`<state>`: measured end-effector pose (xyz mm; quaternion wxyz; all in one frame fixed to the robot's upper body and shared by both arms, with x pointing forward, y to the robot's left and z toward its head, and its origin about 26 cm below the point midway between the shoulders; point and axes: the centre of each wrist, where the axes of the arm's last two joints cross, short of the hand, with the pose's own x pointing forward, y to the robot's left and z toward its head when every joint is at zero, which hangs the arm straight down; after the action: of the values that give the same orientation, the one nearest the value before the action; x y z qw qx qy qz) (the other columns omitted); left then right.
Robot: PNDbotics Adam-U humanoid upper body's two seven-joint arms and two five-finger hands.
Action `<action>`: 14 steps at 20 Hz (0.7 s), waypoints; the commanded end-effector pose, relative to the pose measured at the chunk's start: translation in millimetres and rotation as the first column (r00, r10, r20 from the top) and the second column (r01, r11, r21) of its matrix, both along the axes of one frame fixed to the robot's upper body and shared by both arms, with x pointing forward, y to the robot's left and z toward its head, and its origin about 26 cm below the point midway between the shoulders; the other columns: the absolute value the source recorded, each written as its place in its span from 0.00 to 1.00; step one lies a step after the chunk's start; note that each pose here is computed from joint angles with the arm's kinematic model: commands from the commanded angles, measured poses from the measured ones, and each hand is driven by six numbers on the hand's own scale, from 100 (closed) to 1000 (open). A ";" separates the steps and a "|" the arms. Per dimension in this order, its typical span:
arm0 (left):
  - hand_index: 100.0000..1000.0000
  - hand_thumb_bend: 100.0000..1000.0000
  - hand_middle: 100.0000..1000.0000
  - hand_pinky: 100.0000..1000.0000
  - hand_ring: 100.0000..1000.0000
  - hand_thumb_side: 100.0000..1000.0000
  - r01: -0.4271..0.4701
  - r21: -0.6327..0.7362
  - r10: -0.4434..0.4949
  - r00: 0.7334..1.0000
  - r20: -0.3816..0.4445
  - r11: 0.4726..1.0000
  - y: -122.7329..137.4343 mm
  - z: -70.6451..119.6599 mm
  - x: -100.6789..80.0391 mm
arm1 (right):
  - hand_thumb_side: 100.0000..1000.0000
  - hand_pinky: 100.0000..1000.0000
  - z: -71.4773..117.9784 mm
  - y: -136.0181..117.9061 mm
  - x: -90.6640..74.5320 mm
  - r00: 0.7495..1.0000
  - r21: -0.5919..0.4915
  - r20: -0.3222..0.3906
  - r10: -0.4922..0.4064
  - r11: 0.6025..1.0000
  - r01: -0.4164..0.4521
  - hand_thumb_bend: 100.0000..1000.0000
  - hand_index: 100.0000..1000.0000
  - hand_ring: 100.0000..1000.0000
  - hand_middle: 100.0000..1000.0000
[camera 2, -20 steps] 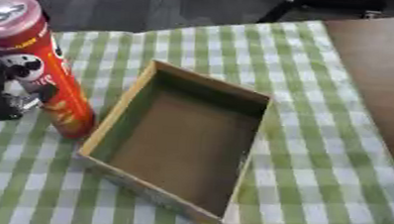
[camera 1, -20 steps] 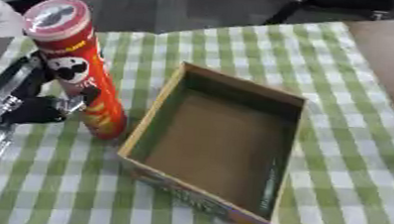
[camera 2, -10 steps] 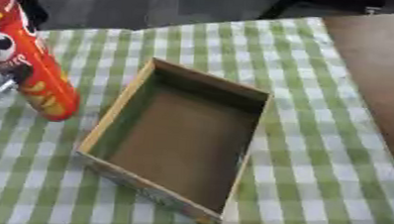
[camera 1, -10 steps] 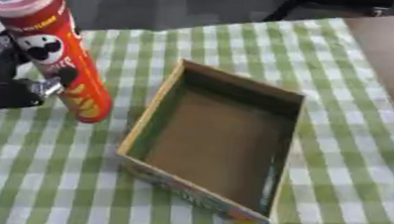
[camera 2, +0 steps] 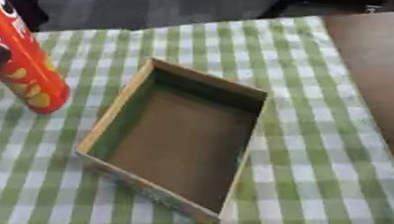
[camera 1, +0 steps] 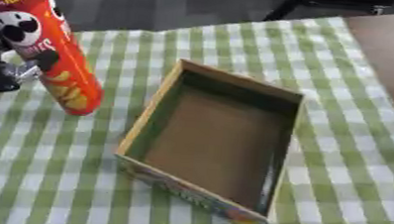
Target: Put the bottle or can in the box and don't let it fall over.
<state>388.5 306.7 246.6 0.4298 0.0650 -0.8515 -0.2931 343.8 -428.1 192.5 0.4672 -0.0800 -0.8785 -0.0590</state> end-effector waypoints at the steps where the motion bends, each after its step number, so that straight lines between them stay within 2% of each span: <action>1: 0.03 0.00 0.39 0.66 0.28 0.00 -0.021 0.018 0.021 0.999 0.035 1.000 10.0 18.6 -2.9 | 0.29 1.00 13.6 -6.0 -2.7 1.000 -0.033 0.020 -0.016 0.999 0.017 0.29 1.00 1.00 1.00; 10: 0.03 0.00 0.39 0.66 0.28 0.00 -0.004 0.008 0.004 1.000 0.026 1.000 7.0 21.3 -2.0 | 0.29 1.00 14.4 -6.1 -2.6 1.000 -0.031 0.021 -0.017 0.999 0.018 0.29 1.00 1.00 1.00; 14: 0.03 0.00 0.39 0.65 0.28 0.01 0.061 -0.015 -0.060 0.997 0.048 0.998 -8.2 33.8 -4.5 | 0.29 1.00 14.5 -6.8 -3.1 1.000 -0.030 0.021 -0.021 0.999 0.021 0.29 1.00 1.00 1.00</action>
<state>389.3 298.7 263.1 0.4213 0.0415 -0.8569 -0.2941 343.8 -428.1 192.5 0.4690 -0.0808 -0.8774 -0.0608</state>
